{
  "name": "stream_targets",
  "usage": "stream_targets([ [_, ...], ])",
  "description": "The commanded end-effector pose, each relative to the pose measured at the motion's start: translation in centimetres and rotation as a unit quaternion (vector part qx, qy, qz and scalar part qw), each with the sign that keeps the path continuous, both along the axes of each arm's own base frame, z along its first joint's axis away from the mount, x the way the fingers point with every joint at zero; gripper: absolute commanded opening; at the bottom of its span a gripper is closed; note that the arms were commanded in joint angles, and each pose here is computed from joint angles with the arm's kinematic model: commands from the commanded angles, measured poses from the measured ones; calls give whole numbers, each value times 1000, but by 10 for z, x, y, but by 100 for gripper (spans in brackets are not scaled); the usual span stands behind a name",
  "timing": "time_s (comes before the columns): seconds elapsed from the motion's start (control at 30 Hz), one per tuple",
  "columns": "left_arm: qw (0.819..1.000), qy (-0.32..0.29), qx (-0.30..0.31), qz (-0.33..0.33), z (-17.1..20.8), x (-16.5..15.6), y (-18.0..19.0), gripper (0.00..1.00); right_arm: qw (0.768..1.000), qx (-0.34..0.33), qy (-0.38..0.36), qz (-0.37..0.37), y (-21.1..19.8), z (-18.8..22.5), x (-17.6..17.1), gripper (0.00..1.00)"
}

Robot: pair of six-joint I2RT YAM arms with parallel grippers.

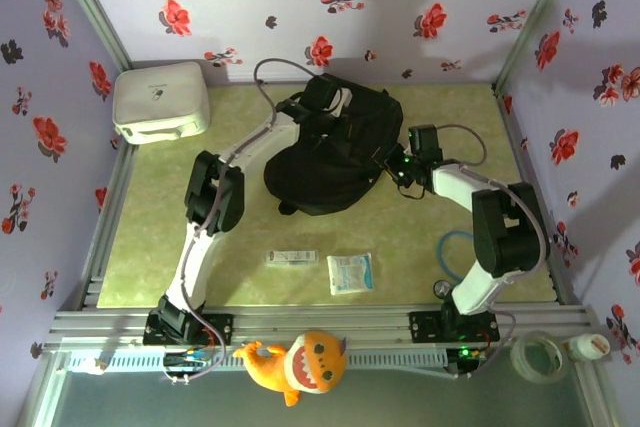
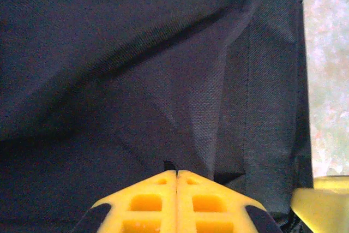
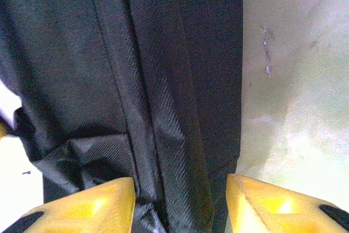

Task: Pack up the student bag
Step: Unzip the student bag at the top-center of the table.

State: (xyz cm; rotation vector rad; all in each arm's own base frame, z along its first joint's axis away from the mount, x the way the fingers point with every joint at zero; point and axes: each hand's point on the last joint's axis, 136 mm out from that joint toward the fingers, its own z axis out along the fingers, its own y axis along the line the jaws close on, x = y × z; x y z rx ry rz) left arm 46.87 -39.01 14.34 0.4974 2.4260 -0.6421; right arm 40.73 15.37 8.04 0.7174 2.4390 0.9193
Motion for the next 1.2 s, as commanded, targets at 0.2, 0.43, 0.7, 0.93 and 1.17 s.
stream_targets([
  [0.2, 997, -61, 6, 44, 36, 16, 23, 0, 999, -44, 30, 11, -6, -27, 4, 44],
  [0.43, 996, -59, 28, 64, 22, 22, 35, 0, 997, -68, 43, 5, -14, -36, -1, 27],
  [0.7, 981, -106, 126, 107, 12, 48, 79, 0, 991, -118, 60, -8, -31, -43, -7, 12],
  [0.93, 969, -119, 158, 150, 14, 70, 120, 0, 988, -137, 69, -15, -38, -49, -11, 11],
  [1.17, 961, -107, 177, 185, 5, 80, 153, 0, 989, -136, 63, -11, -36, -48, -8, 11],
])
